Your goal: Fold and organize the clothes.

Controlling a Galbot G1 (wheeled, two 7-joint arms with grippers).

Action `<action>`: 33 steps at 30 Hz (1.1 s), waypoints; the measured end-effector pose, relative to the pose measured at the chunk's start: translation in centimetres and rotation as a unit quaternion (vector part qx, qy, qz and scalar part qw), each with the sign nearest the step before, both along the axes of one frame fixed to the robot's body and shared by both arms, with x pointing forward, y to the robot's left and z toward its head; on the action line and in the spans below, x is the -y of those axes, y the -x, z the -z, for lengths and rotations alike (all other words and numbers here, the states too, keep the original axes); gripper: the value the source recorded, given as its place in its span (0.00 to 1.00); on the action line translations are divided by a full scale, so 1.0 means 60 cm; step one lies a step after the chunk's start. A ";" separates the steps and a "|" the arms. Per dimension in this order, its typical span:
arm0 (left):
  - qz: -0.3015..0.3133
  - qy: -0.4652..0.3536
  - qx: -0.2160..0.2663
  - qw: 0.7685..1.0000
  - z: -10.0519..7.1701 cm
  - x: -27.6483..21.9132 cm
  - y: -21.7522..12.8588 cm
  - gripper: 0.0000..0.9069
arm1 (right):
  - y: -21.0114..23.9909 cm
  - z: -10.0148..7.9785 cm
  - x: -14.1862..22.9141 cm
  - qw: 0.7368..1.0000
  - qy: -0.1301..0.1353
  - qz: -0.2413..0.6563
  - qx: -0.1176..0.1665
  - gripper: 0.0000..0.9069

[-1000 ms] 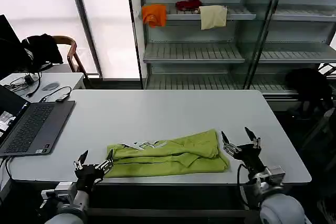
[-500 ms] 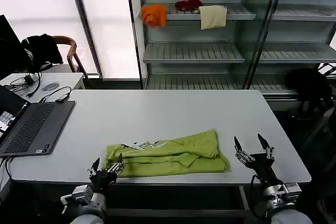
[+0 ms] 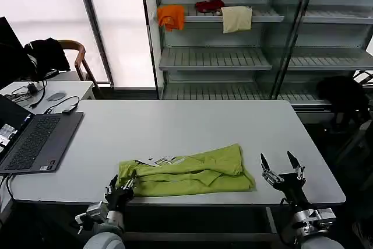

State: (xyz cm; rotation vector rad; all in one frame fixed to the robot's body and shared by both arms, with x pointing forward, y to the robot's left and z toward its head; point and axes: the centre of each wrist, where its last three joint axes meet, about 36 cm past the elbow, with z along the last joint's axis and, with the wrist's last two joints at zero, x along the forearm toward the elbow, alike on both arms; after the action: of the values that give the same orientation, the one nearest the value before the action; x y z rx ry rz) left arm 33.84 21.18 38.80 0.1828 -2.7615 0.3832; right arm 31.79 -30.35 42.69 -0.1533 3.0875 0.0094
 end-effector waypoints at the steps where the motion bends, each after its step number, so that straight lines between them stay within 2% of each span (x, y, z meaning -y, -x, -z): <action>1: 0.002 0.002 0.000 1.000 0.001 0.003 0.001 0.00 | 0.000 0.000 0.000 1.000 0.000 0.000 0.001 1.00; 8: 0.011 -0.003 0.011 1.000 0.008 0.016 0.003 0.00 | -0.004 -0.004 -0.004 1.000 0.002 -0.004 0.006 1.00; 14: 0.002 -0.016 0.029 0.999 -0.004 0.008 -0.010 0.00 | -0.007 -0.008 -0.012 1.000 0.002 -0.010 0.008 1.00; 21: -0.012 -0.031 0.062 0.998 -0.047 -0.039 -0.028 0.00 | -0.013 -0.010 -0.020 1.000 0.003 -0.014 0.008 1.00; 28: -0.030 -0.062 0.067 0.995 -0.082 -0.143 -0.032 0.00 | -0.020 -0.019 -0.025 1.000 0.005 -0.019 0.013 1.00; 33: -0.041 -0.095 0.091 0.990 -0.137 -0.223 -0.036 0.00 | -0.021 -0.019 -0.030 1.000 0.004 -0.021 0.013 1.00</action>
State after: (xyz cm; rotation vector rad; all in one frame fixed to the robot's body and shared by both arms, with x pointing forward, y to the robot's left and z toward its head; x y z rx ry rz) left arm 35.99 34.54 47.00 0.3239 -2.9782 0.1638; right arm 33.06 -28.58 43.80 -0.2168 3.0587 -0.0038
